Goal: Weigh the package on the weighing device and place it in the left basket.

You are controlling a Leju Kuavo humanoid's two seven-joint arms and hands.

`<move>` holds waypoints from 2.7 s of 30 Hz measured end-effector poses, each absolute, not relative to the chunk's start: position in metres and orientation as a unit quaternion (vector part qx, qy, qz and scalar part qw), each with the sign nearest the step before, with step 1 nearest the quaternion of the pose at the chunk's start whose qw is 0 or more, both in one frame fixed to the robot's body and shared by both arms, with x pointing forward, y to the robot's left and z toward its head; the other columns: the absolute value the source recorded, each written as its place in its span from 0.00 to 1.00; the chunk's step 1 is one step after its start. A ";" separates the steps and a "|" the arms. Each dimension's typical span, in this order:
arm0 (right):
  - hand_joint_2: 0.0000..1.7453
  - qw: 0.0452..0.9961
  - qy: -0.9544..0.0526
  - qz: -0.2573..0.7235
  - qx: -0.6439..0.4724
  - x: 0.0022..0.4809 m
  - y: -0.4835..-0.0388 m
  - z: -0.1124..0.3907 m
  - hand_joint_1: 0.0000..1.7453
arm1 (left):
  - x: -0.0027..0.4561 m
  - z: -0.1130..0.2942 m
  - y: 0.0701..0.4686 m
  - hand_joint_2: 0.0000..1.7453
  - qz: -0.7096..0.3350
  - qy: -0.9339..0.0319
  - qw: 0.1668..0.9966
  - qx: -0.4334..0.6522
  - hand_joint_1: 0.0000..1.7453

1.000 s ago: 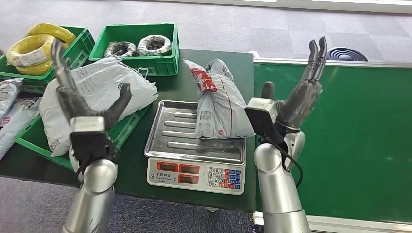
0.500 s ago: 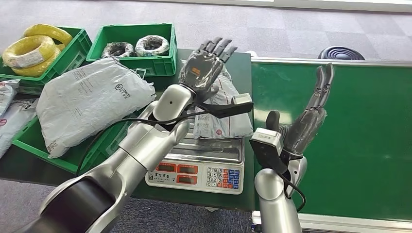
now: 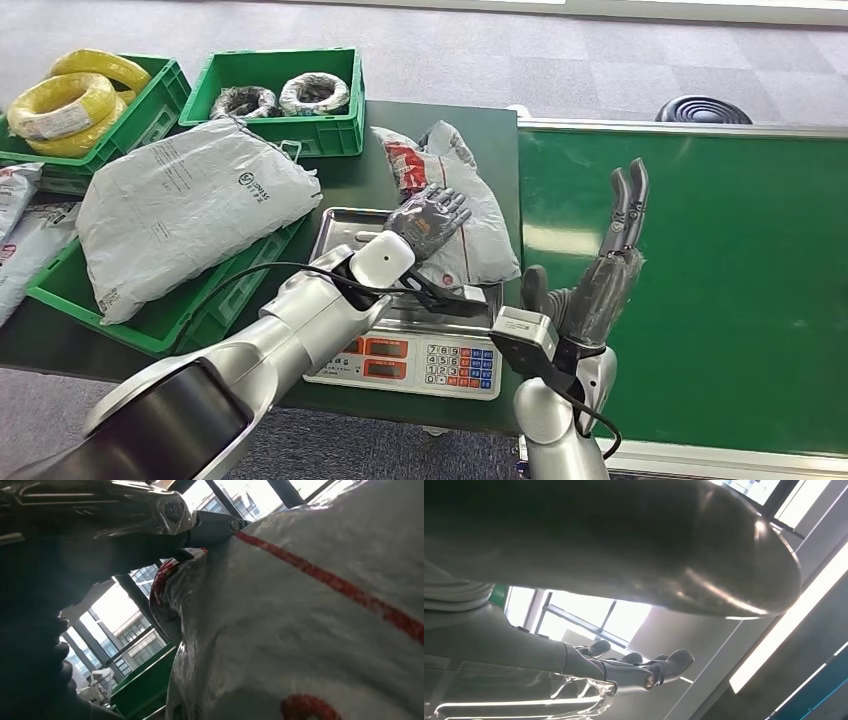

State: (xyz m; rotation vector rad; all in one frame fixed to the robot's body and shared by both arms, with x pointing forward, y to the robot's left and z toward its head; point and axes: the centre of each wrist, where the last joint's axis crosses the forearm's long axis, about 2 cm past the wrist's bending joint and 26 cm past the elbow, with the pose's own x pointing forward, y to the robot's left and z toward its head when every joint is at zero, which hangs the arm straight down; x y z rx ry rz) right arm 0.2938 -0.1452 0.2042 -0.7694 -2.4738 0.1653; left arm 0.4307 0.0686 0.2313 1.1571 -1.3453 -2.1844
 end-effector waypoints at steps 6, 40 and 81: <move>0.00 0.265 -0.921 0.063 -0.279 0.292 -0.143 0.206 0.00 | 0.433 0.225 0.078 1.00 -0.788 -0.439 0.163 0.400 0.00; 0.00 0.239 -0.927 0.049 -0.283 0.291 -0.143 0.226 0.00 | 0.444 0.256 0.078 1.00 -0.671 -0.622 0.186 0.358 1.00; 0.00 0.277 -0.911 0.065 -0.297 0.281 -0.149 0.204 0.00 | 0.505 0.341 0.236 1.00 -0.448 -0.589 0.311 0.596 0.97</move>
